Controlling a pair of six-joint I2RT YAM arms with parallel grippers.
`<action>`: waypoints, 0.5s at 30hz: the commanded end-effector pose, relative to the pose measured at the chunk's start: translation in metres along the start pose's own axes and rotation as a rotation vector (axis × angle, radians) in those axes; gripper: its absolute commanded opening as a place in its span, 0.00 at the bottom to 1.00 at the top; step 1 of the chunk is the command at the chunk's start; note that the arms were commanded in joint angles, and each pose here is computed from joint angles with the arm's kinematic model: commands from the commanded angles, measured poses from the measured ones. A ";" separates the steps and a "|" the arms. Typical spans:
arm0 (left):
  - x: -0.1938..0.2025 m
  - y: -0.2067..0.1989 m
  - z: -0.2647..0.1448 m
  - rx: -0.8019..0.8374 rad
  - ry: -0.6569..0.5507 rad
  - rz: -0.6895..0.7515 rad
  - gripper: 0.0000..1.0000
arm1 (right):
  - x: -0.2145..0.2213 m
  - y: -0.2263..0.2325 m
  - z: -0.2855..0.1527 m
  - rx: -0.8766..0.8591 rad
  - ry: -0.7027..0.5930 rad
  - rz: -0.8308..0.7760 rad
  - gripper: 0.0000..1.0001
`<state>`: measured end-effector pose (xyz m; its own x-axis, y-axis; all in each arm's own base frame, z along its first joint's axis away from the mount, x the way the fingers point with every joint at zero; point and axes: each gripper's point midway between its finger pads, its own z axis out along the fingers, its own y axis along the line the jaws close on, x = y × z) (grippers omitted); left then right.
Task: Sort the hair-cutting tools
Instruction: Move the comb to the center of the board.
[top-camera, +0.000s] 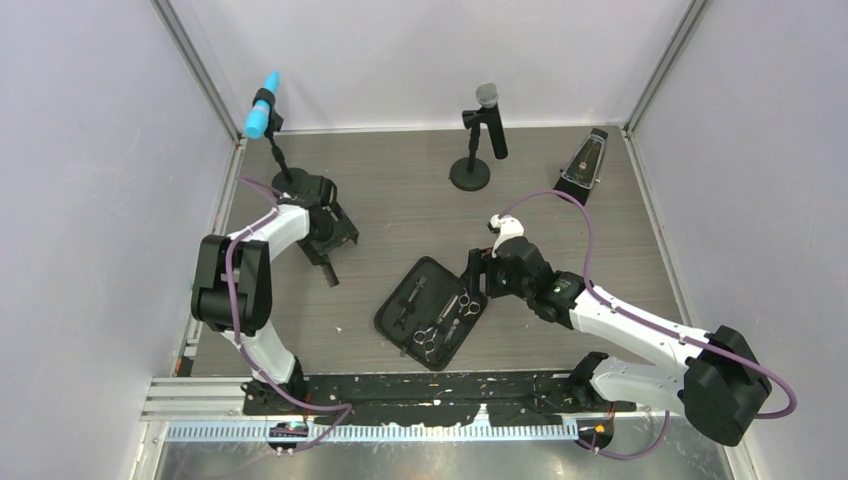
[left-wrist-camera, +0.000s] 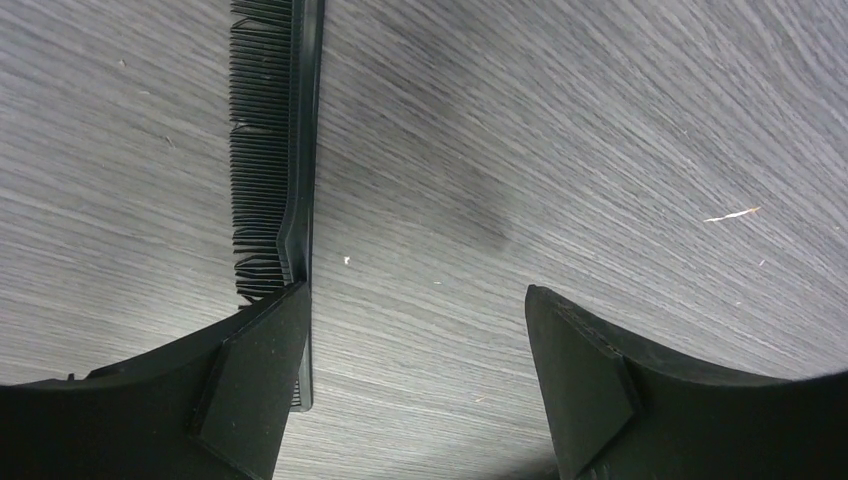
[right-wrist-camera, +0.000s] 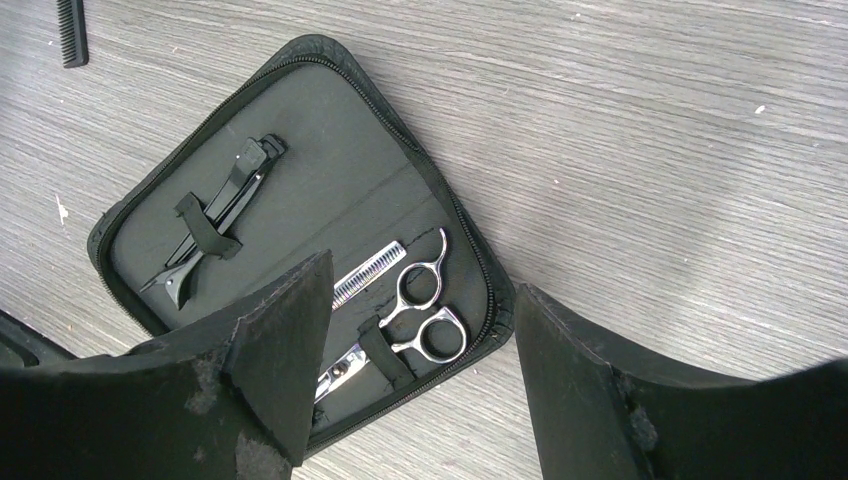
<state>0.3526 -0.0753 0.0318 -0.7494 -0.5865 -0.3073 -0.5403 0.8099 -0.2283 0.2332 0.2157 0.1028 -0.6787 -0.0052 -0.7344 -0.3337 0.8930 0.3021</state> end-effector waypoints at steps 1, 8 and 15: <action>0.007 -0.003 0.000 0.042 0.010 -0.054 0.82 | -0.007 0.005 -0.002 -0.021 -0.024 -0.007 0.74; 0.038 -0.009 -0.001 0.128 0.086 -0.073 0.80 | -0.007 0.007 -0.004 -0.032 -0.022 -0.001 0.74; 0.096 -0.002 -0.009 0.180 0.175 -0.035 0.80 | -0.005 0.007 -0.007 -0.039 -0.019 0.006 0.74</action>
<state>0.3312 -0.1151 0.0370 -0.7338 -0.6239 -0.2689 -0.4897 0.7601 -0.4272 0.2305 0.2170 0.1022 -0.6847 -0.0115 -0.7287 -0.3434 0.8870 0.3087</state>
